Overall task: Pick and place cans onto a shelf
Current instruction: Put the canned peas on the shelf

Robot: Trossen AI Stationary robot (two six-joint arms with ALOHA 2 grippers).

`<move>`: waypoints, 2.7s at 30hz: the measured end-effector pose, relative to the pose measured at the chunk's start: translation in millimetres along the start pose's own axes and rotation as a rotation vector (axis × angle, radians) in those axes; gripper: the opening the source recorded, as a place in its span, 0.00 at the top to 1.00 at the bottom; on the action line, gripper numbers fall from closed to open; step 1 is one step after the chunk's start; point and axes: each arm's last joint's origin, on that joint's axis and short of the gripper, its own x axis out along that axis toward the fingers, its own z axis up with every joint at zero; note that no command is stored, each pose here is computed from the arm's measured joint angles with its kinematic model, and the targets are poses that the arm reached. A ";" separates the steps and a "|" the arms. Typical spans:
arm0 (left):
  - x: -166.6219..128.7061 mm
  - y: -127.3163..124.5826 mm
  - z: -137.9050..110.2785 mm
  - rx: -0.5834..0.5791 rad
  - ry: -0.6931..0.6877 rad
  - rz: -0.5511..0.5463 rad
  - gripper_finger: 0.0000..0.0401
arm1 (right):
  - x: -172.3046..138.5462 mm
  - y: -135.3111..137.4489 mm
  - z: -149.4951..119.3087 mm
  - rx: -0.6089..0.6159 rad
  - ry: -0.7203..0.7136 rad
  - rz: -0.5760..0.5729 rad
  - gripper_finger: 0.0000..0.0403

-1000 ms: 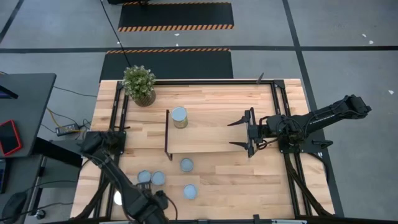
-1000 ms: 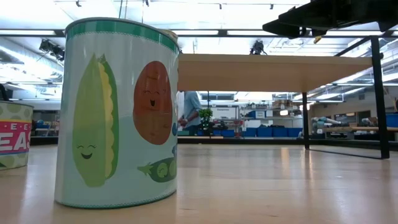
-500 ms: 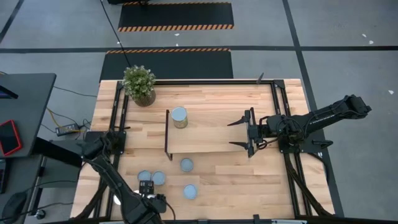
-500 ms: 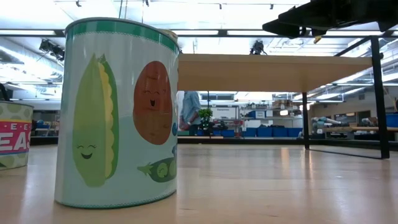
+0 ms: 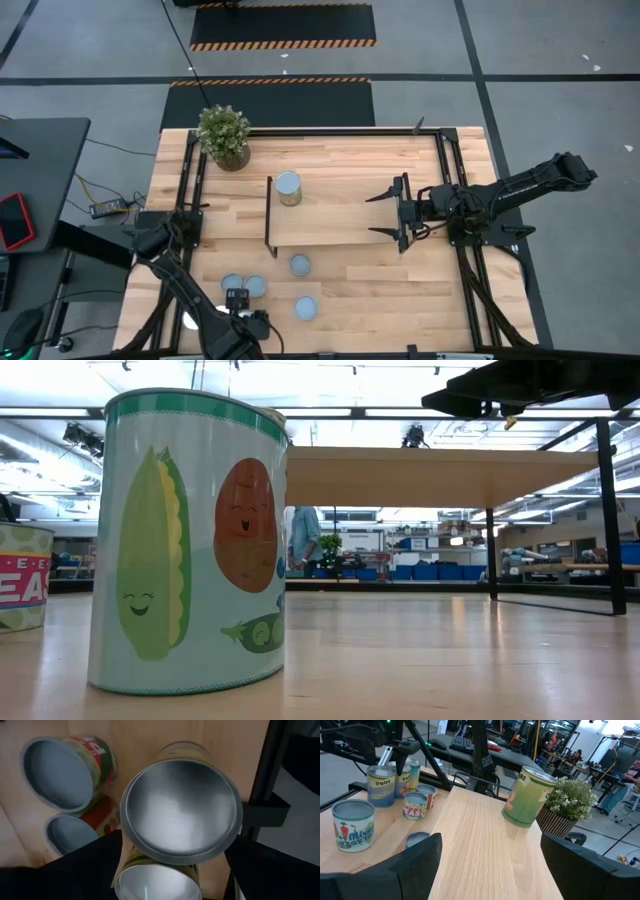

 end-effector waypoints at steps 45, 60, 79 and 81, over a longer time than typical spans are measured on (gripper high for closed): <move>3.4 69.0 87.9 -0.367 -0.158 -0.098 0.12 | 0.0 -0.2 0.6 0.008 -0.006 -0.001 0.14; 4.0 81.6 96.1 -0.392 -0.159 -0.094 0.12 | 0.0 -1.1 2.7 0.012 -0.025 -0.017 0.14; 3.1 88.5 106.2 -0.441 -0.260 -0.063 0.12 | -0.1 -1.2 2.7 0.011 -0.025 -0.020 0.14; 2.9 87.8 106.6 -0.440 -0.264 -0.072 0.12 | -0.1 -1.2 2.7 0.011 -0.025 -0.020 0.14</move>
